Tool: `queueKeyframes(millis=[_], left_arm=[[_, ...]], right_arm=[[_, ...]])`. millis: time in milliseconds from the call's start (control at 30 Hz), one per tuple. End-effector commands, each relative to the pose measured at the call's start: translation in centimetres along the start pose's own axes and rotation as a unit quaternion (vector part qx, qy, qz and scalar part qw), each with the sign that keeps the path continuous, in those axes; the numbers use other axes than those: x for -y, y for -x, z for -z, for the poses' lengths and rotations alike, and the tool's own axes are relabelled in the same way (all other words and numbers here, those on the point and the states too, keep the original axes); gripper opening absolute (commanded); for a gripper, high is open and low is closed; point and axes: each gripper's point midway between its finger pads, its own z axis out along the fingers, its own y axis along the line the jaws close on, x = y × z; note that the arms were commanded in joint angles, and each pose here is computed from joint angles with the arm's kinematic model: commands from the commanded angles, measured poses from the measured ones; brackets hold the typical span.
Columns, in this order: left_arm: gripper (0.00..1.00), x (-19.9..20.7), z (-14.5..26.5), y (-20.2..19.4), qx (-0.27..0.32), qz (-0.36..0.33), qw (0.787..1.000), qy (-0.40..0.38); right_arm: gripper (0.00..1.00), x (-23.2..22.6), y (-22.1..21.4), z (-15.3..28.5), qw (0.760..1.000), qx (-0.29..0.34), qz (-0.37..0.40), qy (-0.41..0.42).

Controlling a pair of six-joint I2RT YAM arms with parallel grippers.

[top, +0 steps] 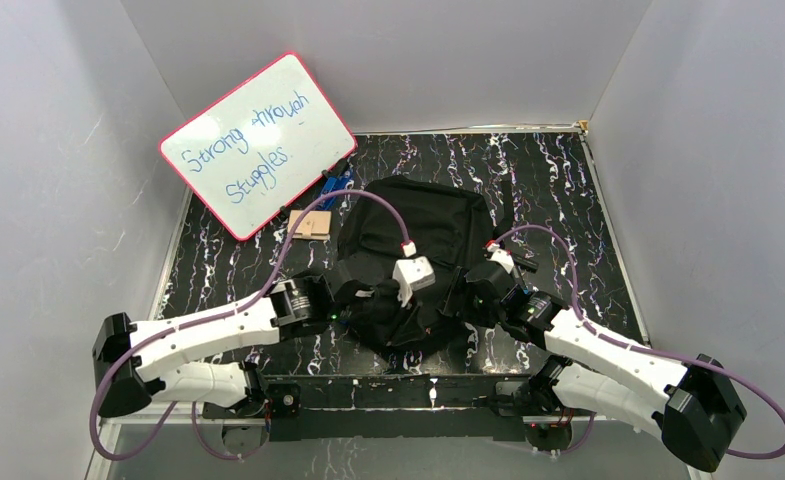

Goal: Pack the student bag
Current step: Unzip the student bag at the center of the board.

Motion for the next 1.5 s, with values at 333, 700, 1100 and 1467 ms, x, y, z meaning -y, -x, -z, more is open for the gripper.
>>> queueKeyframes(millis=[333,700,1100,1467], left_arm=[[0.32,-0.7,-0.9,0.5,-0.094,0.188,0.973,0.098],[0.32,-0.6,-1.8,-0.7,-0.134,0.172,0.964,0.154],[0.36,-2.0,-2.8,-2.4,-0.158,0.135,0.957,0.204],[0.37,-1.6,-3.8,-3.8,-0.187,0.117,0.956,0.195]], right_arm=[[0.78,-0.3,0.3,0.0,1.000,0.009,-0.008,0.012],[0.77,-0.5,0.1,0.0,1.000,0.006,-0.008,0.016],[0.78,-0.3,0.0,-0.1,1.000,0.005,-0.012,0.017],[0.78,-0.1,-0.1,-0.1,1.000,0.004,-0.013,0.015]])
